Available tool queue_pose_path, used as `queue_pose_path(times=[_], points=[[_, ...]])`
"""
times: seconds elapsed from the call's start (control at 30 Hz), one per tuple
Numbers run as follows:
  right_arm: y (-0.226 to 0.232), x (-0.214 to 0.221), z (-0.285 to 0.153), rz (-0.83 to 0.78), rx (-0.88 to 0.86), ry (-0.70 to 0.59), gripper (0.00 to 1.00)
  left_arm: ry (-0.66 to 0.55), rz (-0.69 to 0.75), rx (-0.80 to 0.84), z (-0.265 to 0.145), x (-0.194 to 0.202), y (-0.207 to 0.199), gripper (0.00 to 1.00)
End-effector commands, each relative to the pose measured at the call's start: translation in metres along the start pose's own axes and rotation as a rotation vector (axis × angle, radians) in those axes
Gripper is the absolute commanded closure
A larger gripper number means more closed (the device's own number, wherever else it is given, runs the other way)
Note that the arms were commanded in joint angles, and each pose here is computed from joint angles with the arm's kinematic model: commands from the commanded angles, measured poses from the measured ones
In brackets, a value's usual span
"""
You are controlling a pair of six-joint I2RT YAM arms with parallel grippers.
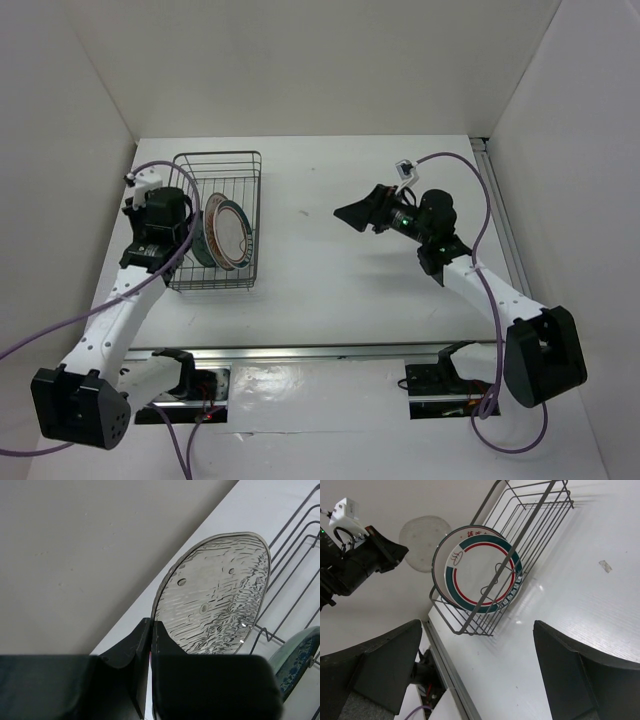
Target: Load the plates into the dish rack
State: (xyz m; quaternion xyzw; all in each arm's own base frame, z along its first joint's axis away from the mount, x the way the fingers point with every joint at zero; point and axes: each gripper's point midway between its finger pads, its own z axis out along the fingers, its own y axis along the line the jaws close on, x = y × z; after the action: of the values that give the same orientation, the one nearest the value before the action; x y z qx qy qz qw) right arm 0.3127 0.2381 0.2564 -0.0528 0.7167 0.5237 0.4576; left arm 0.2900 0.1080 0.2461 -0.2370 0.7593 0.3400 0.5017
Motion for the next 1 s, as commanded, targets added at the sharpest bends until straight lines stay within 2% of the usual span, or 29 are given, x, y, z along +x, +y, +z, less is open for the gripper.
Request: queue_pose_path(times=[0.0, 0.47, 0.97], points=[[0.016, -0.012, -0.007, -0.045, -0.068, -0.035, 0.01, -0.085, -0.005, -0.028, 0.000, -0.015, -0.005, 1.00], [0.022, -0.020, -0.013, -0.063, -0.084, -0.052, 0.01, -0.087, 0.038, -0.063, 0.007, 0.000, -0.011, 1.00], [0.022, -0.019, -0.015, -0.067, -0.079, -0.047, 0.01, -0.061, 0.022, 0.024, 0.008, 0.022, -0.026, 1.00]])
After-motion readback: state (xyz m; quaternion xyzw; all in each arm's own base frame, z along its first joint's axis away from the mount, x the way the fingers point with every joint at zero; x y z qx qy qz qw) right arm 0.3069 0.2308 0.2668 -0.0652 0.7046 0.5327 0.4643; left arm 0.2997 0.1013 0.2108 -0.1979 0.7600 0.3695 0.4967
